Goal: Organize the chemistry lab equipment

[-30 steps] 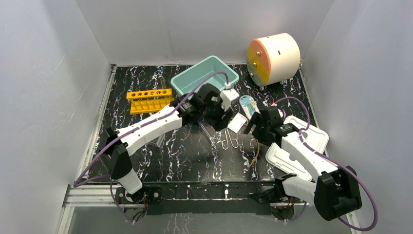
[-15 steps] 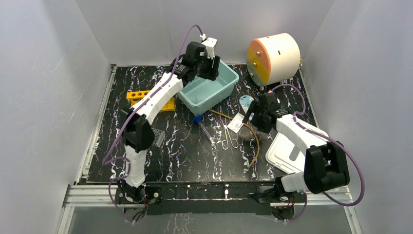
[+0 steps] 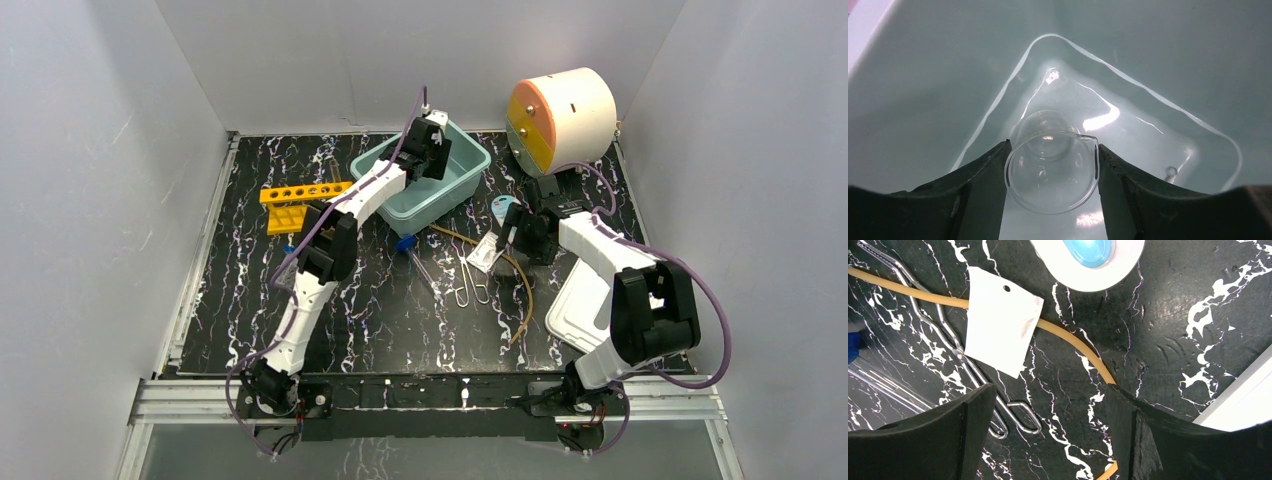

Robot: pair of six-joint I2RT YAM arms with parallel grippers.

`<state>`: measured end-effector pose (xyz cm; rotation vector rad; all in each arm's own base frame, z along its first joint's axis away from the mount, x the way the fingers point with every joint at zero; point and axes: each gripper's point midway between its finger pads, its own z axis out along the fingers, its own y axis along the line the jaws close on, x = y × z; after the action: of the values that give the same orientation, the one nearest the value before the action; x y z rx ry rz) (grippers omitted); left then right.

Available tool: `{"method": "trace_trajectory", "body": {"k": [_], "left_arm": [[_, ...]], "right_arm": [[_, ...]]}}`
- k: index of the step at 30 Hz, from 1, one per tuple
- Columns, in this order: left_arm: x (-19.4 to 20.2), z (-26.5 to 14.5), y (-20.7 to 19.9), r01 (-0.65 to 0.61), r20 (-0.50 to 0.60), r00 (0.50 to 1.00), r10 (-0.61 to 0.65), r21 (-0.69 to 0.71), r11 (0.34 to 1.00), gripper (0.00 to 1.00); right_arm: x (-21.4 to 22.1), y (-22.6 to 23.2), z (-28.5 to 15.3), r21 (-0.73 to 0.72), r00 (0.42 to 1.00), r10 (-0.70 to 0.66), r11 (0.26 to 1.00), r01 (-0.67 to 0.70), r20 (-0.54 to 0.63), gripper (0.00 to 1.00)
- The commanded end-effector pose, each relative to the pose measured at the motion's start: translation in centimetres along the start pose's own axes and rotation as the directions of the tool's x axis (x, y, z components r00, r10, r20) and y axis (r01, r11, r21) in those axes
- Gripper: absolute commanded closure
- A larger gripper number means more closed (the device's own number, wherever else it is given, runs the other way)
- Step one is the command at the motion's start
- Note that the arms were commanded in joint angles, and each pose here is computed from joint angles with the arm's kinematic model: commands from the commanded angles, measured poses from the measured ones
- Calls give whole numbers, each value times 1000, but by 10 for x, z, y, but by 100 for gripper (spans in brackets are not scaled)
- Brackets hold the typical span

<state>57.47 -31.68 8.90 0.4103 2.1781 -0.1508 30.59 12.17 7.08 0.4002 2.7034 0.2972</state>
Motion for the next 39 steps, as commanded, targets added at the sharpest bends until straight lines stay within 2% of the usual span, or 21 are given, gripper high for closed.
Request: {"method": "trace_trajectory", "body": {"k": [1,7,10,16,21,27,34,39], "left_arm": [[-36,-1,16,4,123,992,6,-78,997,54],[-29,3,12,-2,99,995,7,-54,999,45],[-32,-2,16,3,98,995,4,-72,997,34],[-77,-33,16,50,180,983,-38,-58,997,21],[-112,-71,12,61,242,969,-58,-5,998,16],[-133,-128,9,69,263,961,-84,66,995,12],[-124,-207,1,93,225,965,-134,187,978,2],[-101,-256,3,121,192,966,-172,250,961,2]], "right_arm": [[-13,10,-14,-52,998,-18,998,21,57,13],[-20,13,-23,-72,994,-33,997,40,103,14],[-21,14,-28,-89,991,-28,995,39,128,14],[-23,17,-33,-110,988,-40,992,57,151,14],[-24,19,-37,-122,984,-66,989,87,167,13],[-27,20,-31,-120,980,-111,984,131,165,12],[-31,8,-20,-31,976,-184,982,189,119,14],[-24,9,-7,-33,975,-218,975,220,47,19]]}}
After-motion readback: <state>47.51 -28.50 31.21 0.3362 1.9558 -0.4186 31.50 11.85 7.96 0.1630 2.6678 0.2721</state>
